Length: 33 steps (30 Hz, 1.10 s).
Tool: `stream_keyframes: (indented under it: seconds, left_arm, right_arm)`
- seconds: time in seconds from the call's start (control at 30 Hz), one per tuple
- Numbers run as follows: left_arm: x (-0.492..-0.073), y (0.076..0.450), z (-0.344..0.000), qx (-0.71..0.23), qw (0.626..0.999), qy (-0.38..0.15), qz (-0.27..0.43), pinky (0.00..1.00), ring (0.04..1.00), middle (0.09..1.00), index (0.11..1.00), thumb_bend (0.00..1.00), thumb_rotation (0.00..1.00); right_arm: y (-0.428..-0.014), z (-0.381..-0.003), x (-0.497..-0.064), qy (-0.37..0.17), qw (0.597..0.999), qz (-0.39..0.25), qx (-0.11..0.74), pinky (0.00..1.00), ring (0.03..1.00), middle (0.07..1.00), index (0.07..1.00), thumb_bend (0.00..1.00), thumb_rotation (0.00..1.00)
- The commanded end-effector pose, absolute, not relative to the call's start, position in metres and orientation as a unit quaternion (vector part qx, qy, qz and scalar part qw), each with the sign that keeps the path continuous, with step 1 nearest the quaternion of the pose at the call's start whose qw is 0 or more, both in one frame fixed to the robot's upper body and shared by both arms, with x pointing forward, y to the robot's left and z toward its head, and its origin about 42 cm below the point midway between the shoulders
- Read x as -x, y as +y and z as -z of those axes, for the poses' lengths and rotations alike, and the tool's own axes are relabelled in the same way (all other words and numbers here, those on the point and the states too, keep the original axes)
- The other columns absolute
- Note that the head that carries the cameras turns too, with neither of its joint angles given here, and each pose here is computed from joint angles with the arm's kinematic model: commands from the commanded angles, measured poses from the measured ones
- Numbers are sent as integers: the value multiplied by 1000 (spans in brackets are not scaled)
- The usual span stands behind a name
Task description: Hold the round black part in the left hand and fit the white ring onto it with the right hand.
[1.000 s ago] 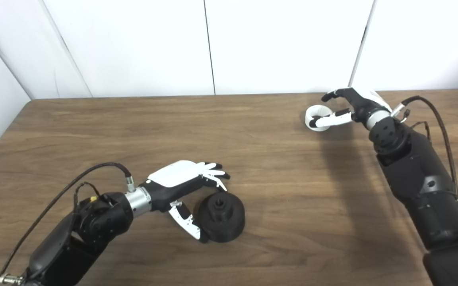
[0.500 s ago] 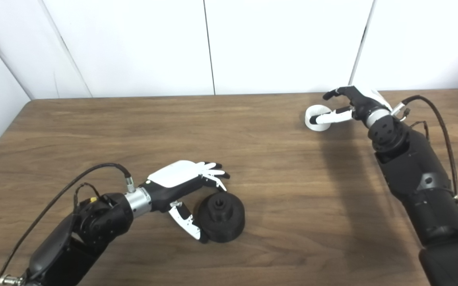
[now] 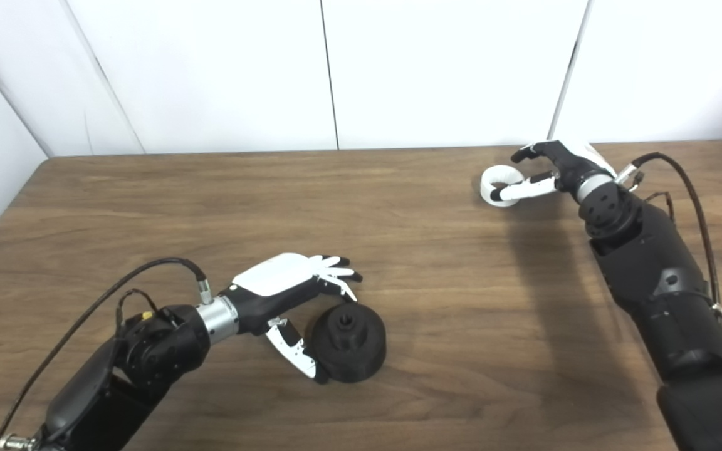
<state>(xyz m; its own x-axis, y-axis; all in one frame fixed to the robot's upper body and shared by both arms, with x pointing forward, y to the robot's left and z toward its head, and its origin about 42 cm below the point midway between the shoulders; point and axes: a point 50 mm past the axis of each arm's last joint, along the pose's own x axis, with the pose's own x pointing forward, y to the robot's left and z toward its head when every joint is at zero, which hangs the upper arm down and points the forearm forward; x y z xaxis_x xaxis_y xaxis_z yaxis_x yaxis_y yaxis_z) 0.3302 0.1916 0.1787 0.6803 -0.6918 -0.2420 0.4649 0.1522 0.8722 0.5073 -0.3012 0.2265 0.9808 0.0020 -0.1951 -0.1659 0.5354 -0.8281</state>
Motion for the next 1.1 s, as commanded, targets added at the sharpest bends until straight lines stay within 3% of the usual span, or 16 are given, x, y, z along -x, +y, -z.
stream_keyframes:
  seconds: [0.0, 0.5, 1.07]
  left_arm:
    - [-332, 196, -183, -543, 740, -112, 382, 1000, 1000, 934, 632, 855, 310]
    - [-332, 196, -182, -540, 741, -108, 383, 1000, 1000, 935, 634, 861, 307]
    - [-331, 192, -180, -536, 745, -110, 382, 1000, 1000, 934, 631, 861, 311]
  right_arm:
    - [-294, -266, -522, 32, 873, -35, 485, 973, 972, 876, 766, 868, 364]
    - [-281, -256, -526, 45, 853, -51, 517, 897, 956, 879, 771, 869, 391]
    - [-278, -251, -525, 39, 847, -61, 527, 928, 965, 879, 765, 866, 394]
